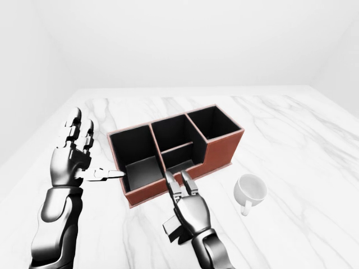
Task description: Pick up the book and place it in the front compartment of the caddy.
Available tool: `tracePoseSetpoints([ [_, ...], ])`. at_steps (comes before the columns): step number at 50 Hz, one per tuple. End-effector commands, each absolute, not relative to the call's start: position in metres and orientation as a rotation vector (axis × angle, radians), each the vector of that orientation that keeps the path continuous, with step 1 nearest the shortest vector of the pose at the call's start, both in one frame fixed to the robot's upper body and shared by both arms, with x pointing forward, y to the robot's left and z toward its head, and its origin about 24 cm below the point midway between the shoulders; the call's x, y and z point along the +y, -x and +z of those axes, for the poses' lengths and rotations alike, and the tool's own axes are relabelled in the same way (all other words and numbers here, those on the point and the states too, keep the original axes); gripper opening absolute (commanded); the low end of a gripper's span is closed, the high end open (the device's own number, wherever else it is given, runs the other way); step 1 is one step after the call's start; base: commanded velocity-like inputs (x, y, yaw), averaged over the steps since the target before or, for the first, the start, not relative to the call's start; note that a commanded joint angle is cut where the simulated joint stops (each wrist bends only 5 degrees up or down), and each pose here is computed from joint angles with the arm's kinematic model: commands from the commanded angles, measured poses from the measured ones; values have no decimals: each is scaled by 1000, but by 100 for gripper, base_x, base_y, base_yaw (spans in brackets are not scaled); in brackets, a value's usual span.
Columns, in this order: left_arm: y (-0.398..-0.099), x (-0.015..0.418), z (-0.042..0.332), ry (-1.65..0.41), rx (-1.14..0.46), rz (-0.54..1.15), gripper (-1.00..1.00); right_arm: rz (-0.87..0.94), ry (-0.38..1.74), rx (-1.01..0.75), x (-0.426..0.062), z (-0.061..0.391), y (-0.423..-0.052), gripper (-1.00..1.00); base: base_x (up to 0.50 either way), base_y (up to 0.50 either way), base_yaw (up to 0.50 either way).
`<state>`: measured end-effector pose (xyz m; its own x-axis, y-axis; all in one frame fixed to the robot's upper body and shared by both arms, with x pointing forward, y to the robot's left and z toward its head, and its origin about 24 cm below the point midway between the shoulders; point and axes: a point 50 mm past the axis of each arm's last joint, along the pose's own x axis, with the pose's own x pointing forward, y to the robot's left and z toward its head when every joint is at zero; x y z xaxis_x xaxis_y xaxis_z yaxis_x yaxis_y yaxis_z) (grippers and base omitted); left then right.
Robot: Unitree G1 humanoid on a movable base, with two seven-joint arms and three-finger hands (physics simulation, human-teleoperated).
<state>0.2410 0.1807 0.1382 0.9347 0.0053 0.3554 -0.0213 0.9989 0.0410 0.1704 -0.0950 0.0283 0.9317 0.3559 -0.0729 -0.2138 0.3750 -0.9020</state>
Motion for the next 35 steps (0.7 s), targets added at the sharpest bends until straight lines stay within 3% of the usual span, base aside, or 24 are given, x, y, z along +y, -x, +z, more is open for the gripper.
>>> tracePoseSetpoints([
  [1,-241,181,139,-45,-368,14,100,372,1135,-134,-95,23,-170,100,0,0,0],
  [27,-242,181,137,-45,-359,15,100,378,1145,-106,-97,15,-165,100,0,0,0],
  [28,-242,181,137,-45,-359,15,100,380,1143,-106,-97,15,-164,-50,0,0,0],
  [29,-242,181,137,-45,-359,14,100,383,1140,-106,-97,16,-163,-100,0,0,0],
  [35,-242,181,137,-44,-359,16,100,393,1130,-129,-94,26,-158,-100,0,0,0],
])
